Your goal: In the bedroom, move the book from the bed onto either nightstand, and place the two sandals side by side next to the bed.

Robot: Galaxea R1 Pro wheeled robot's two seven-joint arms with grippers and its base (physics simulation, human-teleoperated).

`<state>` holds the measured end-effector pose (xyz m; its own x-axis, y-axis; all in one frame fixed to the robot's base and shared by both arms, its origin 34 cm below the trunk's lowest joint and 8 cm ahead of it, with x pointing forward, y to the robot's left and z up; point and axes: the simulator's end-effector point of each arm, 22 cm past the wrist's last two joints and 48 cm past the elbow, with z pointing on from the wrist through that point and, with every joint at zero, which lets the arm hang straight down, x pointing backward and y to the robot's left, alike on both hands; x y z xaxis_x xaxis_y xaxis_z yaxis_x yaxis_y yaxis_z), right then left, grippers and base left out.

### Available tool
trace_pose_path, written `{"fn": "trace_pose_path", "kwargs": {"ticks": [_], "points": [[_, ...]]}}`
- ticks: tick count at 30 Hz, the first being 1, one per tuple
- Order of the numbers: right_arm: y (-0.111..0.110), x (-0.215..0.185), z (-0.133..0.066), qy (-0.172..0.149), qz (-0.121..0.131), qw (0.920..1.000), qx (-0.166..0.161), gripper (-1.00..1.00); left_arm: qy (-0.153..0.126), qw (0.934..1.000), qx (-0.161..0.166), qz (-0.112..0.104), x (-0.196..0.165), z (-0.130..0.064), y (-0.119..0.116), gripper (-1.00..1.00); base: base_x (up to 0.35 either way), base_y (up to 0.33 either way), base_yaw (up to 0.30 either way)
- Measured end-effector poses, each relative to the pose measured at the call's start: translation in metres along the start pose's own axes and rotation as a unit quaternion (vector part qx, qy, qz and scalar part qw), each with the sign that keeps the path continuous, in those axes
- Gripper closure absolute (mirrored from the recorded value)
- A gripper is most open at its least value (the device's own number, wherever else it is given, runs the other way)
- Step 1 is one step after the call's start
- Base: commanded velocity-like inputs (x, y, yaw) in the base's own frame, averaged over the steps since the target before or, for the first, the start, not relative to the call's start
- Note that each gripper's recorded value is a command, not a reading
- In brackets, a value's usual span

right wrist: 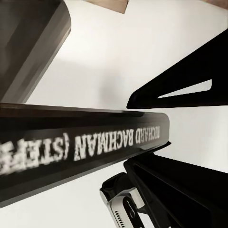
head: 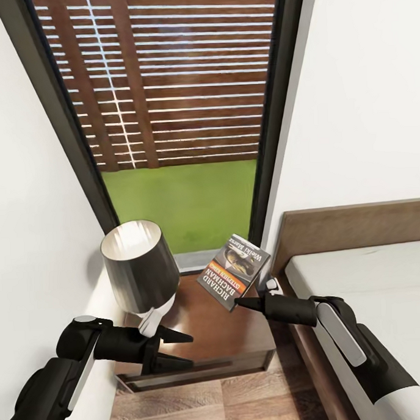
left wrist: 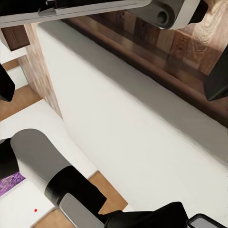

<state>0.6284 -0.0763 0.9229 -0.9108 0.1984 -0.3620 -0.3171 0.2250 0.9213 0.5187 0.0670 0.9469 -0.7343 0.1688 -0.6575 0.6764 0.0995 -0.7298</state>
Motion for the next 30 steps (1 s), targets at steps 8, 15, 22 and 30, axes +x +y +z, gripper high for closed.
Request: {"fn": "trace_pose_path", "kwargs": {"ticks": [8, 15, 22, 30], "points": [[-0.0008, 0.0001, 0.0, 0.0, 0.0, 1.0, 0.001, 1.0, -0.002, 1.0, 0.003, 0.001, -0.0013, 0.0009, -0.0013, -1.0, 0.028, 0.0, 0.0], [-0.0012, -0.0005, -0.0005, -0.001, 0.001, 1.0, 0.002, 1.0, -0.005, 1.0, 0.004, 0.001, -0.0025, 0.0012, -0.0018, -1.0, 0.005, 0.0, 0.0], [-0.0018, -0.0006, -0.0007, -0.001, 0.001, 1.0, 0.002, 1.0, -0.006, 1.0, 0.004, 0.0, -0.0027, 0.0014, -0.0019, -1.0, 0.001, 0.0, 0.0], [-0.0029, -0.0006, -0.001, -0.001, 0.001, 1.0, 0.004, 1.0, -0.006, 1.0, 0.005, -0.001, -0.003, 0.0013, -0.0019, -1.0, 0.0, 0.0, 0.0]]}}
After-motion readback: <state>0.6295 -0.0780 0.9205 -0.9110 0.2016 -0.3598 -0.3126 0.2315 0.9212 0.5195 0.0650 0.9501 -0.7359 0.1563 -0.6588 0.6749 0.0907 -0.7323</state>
